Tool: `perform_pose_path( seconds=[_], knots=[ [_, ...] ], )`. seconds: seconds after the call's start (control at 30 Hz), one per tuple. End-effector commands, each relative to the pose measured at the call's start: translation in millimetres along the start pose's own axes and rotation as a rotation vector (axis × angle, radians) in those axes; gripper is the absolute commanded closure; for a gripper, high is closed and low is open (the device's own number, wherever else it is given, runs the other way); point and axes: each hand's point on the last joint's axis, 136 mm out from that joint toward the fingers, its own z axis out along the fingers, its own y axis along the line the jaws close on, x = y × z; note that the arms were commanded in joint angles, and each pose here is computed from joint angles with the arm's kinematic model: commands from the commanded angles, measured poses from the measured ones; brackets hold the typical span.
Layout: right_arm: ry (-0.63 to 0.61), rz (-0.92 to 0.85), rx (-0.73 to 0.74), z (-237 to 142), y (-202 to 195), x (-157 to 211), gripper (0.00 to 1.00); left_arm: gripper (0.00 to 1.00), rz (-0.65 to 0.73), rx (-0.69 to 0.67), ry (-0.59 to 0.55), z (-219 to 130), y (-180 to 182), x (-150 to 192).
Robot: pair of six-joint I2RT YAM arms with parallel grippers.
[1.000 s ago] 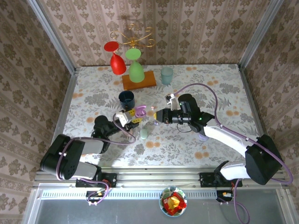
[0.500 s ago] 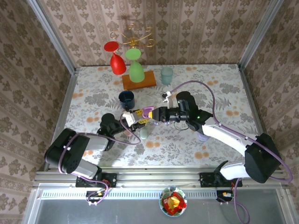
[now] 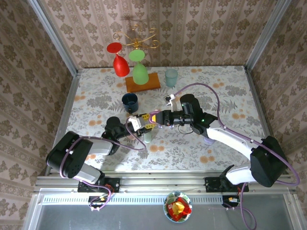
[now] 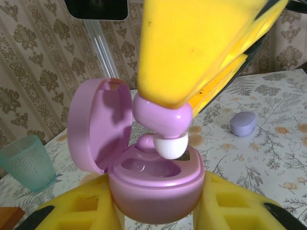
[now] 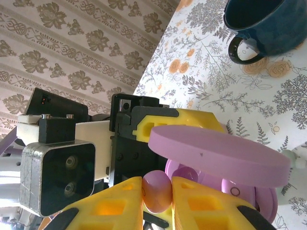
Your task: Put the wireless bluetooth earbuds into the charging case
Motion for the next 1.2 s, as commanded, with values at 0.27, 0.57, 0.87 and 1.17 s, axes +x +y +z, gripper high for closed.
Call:
perform_pose_path(
  seconds=[0.27, 0.57, 0.87, 1.17],
  knots=[
    [-0.016, -0.021, 0.005, 1, 2, -5, 0.79, 0.74, 0.064, 0.033, -0.068, 7, -4, -22],
    [-0.004, -0.014, 0.041, 3, -8, 2, 0.79, 0.74, 0.048, -0.006, -0.063, 8, 3, -23],
    [0.008, -0.015, 0.047, 6, -10, 6, 0.79, 0.74, 0.046, -0.019, -0.065, 10, 7, -25],
    [0.007, -0.011, 0.139, 8, -29, 8, 0.68, 0.74, 0.046, -0.018, -0.071, 9, 7, -27]
  ],
)
